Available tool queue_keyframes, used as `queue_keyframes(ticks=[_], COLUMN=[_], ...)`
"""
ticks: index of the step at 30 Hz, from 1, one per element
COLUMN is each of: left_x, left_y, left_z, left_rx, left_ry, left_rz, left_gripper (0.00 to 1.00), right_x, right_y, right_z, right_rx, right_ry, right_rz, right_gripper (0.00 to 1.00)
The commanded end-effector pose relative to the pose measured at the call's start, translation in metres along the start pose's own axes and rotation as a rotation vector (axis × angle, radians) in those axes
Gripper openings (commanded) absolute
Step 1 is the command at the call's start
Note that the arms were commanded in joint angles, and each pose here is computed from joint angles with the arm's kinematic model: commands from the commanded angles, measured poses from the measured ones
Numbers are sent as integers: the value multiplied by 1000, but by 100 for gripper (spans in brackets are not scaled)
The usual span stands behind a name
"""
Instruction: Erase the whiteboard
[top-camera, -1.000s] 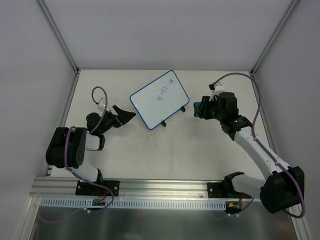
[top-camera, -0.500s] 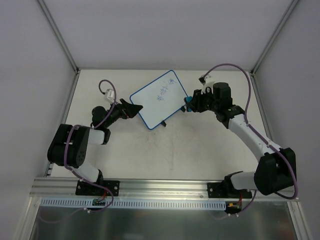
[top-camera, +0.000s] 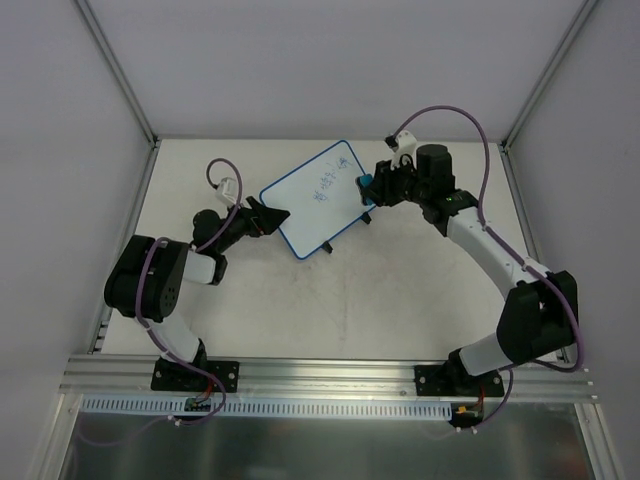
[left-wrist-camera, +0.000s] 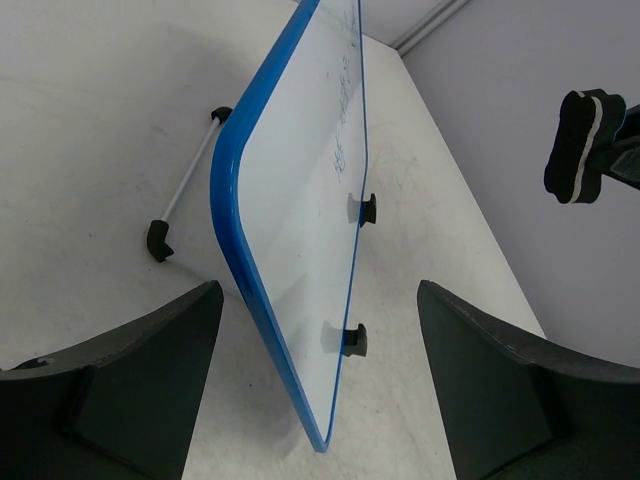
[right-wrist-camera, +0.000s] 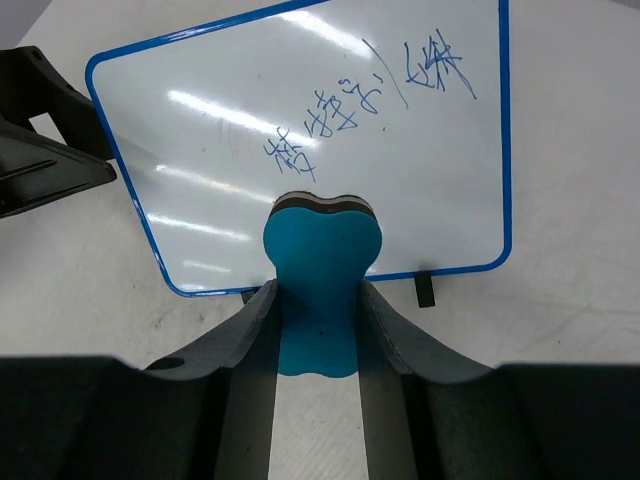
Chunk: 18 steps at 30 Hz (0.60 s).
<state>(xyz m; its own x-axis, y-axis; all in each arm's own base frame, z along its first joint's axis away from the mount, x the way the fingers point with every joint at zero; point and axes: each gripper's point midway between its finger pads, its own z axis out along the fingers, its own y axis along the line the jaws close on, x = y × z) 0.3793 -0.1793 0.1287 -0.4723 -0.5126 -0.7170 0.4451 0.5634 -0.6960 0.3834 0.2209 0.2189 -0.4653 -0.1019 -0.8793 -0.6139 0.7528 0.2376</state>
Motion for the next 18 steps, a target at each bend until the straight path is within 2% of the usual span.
queue_keyframes(ticks=[1,9,18], left_x=[-38,-35,-30], left_y=[-35,-43,-44], left_z=[12,17,19], left_rx=[150,206,227], left_ry=[-148,-150,-126], left_rz=[142,142,132], left_gripper=[79,70,47], right_x=[-26,-15,-11], right_y=[13,28,36], right_z=[12,42,70], right_rx=[-42,-134,-167], right_ry=[-65,-91,-111], right_rz=[-92,-220,-320], right_gripper=[0,0,0])
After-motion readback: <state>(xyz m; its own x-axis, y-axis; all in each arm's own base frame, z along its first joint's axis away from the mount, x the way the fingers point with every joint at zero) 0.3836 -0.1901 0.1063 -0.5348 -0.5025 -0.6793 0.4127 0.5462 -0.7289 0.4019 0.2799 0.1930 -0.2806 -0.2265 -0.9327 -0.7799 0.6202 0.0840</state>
